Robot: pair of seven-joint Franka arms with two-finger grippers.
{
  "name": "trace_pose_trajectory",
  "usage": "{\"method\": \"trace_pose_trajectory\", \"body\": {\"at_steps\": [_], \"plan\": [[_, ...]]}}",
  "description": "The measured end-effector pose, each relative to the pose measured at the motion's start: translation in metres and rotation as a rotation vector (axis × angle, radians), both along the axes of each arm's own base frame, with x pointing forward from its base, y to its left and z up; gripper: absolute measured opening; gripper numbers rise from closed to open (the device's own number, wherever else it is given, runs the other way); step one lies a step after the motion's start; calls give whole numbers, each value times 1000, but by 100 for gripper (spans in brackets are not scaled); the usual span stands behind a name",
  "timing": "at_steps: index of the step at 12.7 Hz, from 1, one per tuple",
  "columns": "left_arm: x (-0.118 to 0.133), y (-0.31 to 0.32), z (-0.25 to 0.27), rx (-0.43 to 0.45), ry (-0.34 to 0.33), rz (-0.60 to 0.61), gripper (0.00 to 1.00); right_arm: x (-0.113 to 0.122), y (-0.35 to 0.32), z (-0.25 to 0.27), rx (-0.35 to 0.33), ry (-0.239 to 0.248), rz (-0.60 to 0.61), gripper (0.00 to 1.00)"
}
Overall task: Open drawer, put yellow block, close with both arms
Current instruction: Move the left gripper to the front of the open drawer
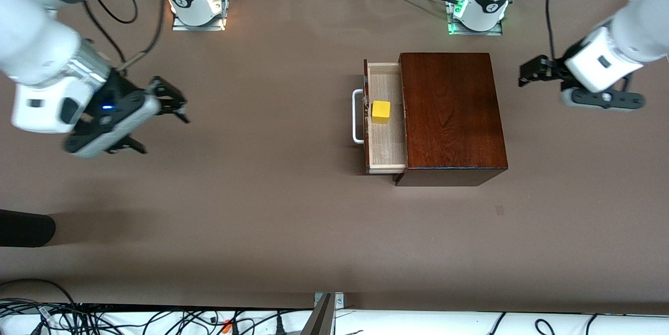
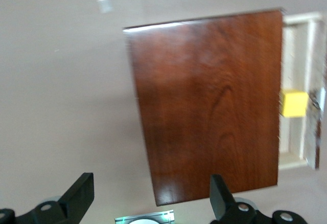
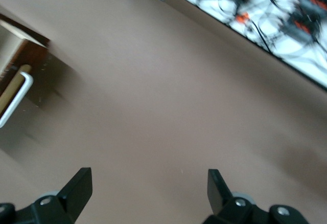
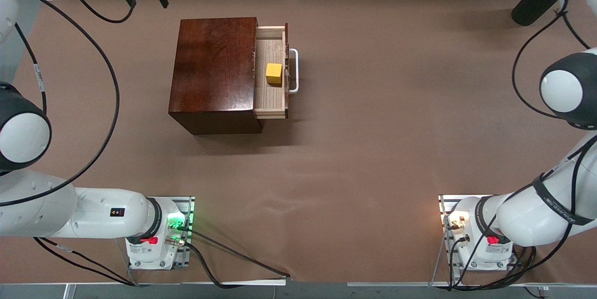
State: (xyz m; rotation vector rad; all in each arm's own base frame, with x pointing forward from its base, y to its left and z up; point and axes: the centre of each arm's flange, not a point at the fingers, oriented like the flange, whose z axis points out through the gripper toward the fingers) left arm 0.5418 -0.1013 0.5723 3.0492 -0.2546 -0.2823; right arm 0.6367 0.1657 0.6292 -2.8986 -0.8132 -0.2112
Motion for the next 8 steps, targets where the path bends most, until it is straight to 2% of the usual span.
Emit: {"method": "trace_pose_trajectory", "body": {"at_steps": [2,5,8], "plan": [[-8,-48,-6,-16,9,-132,100,-20,-31,0,-3,52,-115,100],[-15,-115,-20,-83,10,-284,100,-55,-81,-7,-15,110,-220,100],[-22,-195,-44,-169,-39,-520,100,-67,-97,-22,-90,141,-311,100]]}}
